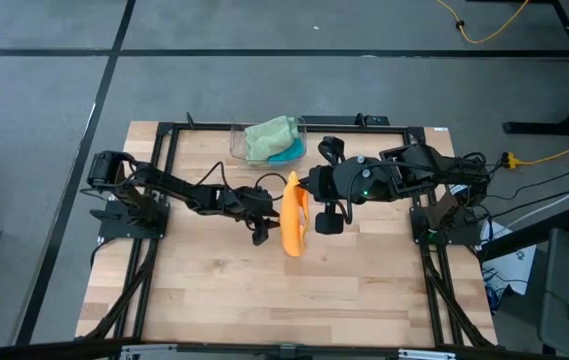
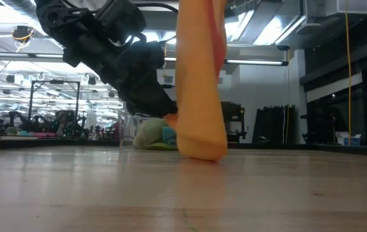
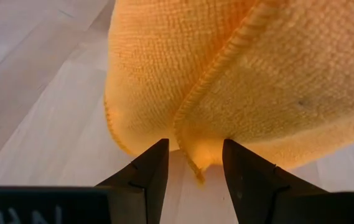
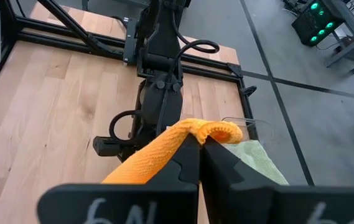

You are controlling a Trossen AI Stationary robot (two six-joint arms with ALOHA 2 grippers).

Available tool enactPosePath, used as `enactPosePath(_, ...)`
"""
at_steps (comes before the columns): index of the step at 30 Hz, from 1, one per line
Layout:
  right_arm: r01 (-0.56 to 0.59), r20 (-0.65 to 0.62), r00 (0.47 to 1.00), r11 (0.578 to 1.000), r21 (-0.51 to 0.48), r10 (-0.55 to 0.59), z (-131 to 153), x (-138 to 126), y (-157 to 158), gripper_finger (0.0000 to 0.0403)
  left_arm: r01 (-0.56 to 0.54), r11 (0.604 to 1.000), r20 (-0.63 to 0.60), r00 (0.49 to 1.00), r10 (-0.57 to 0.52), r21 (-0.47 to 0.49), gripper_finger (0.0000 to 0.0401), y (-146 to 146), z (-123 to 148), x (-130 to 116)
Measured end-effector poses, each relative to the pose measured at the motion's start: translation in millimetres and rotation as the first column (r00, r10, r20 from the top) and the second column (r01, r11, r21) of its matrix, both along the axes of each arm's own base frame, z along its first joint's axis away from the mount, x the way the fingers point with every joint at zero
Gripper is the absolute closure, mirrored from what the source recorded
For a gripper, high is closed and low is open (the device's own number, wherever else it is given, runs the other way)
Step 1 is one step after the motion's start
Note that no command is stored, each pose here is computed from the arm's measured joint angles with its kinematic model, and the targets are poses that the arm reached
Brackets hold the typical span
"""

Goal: Fold microfiber towels
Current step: Fold the orange towel

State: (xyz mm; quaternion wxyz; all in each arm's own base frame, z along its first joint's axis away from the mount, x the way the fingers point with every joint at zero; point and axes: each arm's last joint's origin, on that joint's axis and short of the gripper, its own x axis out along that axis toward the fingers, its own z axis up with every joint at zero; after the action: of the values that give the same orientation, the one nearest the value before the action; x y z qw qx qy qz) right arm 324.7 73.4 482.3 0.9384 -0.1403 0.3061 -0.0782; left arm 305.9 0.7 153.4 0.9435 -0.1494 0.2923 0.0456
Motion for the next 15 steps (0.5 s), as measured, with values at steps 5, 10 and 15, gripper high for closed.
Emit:
enactPosePath(5, 0.0, 0.0, 1.0, 1.0, 0.0, 0.0, 0.0, 0.0, 0.0, 0.0398, -0.003, 1.0, 0.0, 1.0, 0.003, 0.002, 0.0259, 0.1, 0.0, 0.0)
enactPosePath(10, 0.0, 0.0, 1.0, 1.0, 0.0, 0.0, 0.0, 0.0, 0.0, 0.0398, -0.02, 1.0, -0.036, 0.999, 0.02, 0.014, 0.026, 1.4, -2.7, -1.9)
enactPosePath(15, 0.0, 0.0, 1.0, 1.0, 0.0, 0.0, 0.0, 0.0, 0.0, 0.0398, -0.047, 0.999, -0.034, 0.998, 0.048, 0.026, 0.026, 5.3, -2.6, -1.9)
